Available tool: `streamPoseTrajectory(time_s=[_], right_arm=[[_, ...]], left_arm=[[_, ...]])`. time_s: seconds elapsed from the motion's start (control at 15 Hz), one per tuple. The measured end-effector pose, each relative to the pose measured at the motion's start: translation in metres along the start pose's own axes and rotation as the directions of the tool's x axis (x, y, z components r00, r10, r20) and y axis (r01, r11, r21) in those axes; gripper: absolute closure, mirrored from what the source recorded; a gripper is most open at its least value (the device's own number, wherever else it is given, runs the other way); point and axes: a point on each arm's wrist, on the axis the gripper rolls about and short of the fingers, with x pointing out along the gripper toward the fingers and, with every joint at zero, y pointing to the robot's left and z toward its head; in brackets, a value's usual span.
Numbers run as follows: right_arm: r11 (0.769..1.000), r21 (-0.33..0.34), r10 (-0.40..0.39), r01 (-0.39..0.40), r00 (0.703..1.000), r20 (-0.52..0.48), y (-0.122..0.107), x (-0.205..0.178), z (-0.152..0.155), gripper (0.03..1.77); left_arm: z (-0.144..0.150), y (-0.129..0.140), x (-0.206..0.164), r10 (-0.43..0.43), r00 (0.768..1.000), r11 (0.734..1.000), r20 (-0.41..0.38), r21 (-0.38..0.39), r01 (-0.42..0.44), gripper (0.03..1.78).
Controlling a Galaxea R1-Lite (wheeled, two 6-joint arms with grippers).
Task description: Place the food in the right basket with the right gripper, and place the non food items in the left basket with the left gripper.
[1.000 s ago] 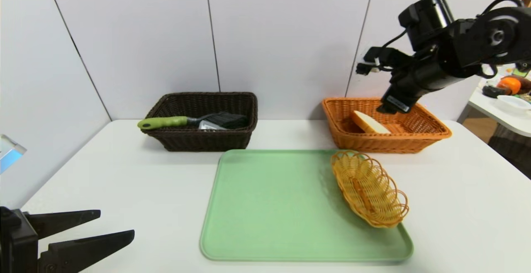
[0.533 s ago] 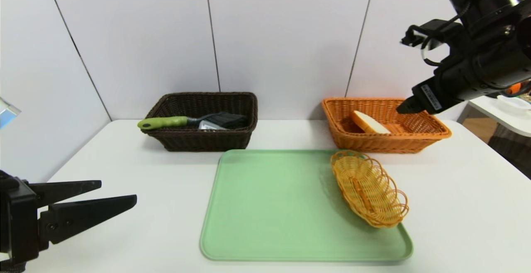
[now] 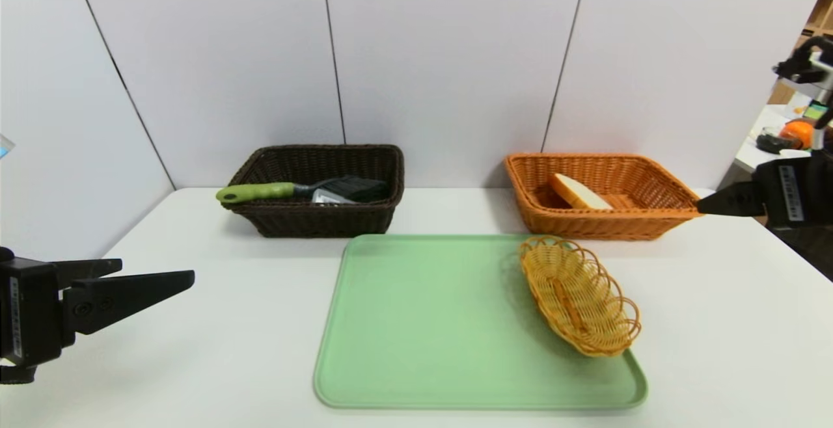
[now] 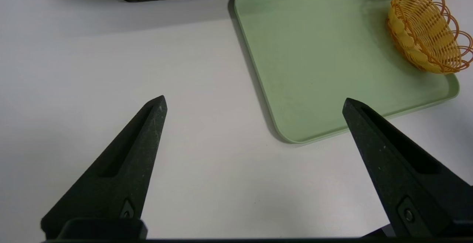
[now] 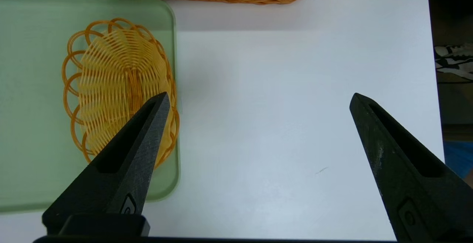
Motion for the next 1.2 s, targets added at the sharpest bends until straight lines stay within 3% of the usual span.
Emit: streamPoseTrajectory(time_s=[0.4, 0.67, 1.0, 1.2], right_arm=[[0.998, 0.056, 0.007, -0.014, 0.993, 0.119, -0.028, -0.054, -0.042, 0.11], [0.997, 0.069, 0.012, -0.024, 0.985, 0.172, -0.044, -0.08, -0.086, 0.11], [0.99, 0.139, -0.062, 0.03, 0.971, 0.231, -0.061, -0.101, -0.139, 0.11], [0.984, 0.161, -0.115, 0.073, 0.955, 0.272, -0.066, -0.113, -0.16, 0.11]], left_arm=[[-0.006, 0.003, -0.013, 0.14, 0.99, 0.99, 0.013, -0.003, -0.14, 0.12], [-0.028, 0.005, -0.041, 0.184, 0.983, 0.983, 0.003, -0.004, -0.184, 0.12], [-0.068, 0.014, -0.065, 0.316, 0.949, 0.948, 0.02, 0.037, -0.316, 0.12], [-0.09, 0.014, -0.078, 0.374, 0.926, 0.927, 0.057, 0.016, -0.375, 0.12]])
